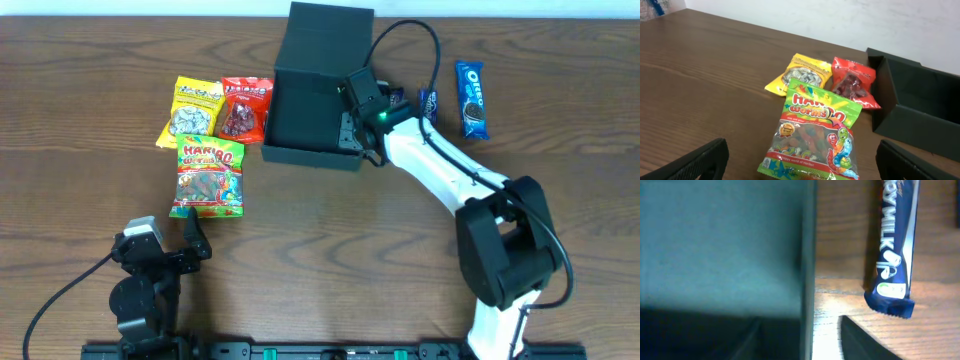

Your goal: Pack container

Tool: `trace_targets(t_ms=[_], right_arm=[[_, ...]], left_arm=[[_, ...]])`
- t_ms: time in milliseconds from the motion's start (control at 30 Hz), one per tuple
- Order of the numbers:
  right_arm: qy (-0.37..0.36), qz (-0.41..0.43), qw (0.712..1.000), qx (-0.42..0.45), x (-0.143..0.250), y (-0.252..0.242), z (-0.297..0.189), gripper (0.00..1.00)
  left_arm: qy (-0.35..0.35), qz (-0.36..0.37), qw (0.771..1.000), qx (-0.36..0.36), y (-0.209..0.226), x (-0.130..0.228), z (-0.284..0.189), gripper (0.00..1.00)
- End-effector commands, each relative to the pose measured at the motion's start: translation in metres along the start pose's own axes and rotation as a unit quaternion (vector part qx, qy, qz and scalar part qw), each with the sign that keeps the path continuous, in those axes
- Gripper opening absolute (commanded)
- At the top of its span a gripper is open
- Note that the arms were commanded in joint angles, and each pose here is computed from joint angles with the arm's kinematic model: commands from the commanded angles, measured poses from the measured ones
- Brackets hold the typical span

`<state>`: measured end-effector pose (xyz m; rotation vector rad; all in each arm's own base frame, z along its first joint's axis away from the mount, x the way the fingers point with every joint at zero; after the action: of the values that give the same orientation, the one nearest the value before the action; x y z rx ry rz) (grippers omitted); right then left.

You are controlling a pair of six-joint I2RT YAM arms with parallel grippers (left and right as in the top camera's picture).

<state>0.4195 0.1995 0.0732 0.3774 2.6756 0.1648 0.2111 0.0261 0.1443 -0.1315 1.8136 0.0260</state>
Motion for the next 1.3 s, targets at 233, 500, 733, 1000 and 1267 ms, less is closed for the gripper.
trace_targets(t_ms=[233, 500, 733, 1000, 1267], right_arm=[[-0.001, 0.004, 1.000, 0.016, -0.003, -0.005, 0.000, 0.04], [0.025, 0.012, 0.998, 0.049, 0.000, -0.030, 0.001, 0.01], [0.044, -0.033, 0.996, 0.070, -0.004, -0.053, 0.002, 0.01], [0.051, -0.092, 0.992, 0.070, -0.004, -0.055, 0.002, 0.01], [0.054, -0.099, 0.991, 0.069, -0.003, -0.055, 0.002, 0.04]], left_arm=[[0.014, 0.004, 1.000, -0.004, 0.002, 0.012, 0.003, 0.95], [0.014, 0.004, 1.000, -0.004, 0.002, 0.012, 0.003, 0.95], [0.014, 0.004, 1.000, -0.004, 0.002, 0.012, 0.003, 0.95], [0.014, 0.004, 1.000, -0.004, 0.002, 0.012, 0.003, 0.95], [0.014, 0.004, 1.000, -0.004, 0.002, 0.012, 0.003, 0.95]])
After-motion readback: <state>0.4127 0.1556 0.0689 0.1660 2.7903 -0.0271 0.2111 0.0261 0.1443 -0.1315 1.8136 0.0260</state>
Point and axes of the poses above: each gripper's point midway between its finger pads, its own z axis out along the fingers, its own y axis along the line the jaws close on, x = y × z, the point moved 2 cm from there along -z, back along the fingers, and after that the axes turned 8 degrees about z, right-handed, at the moved point
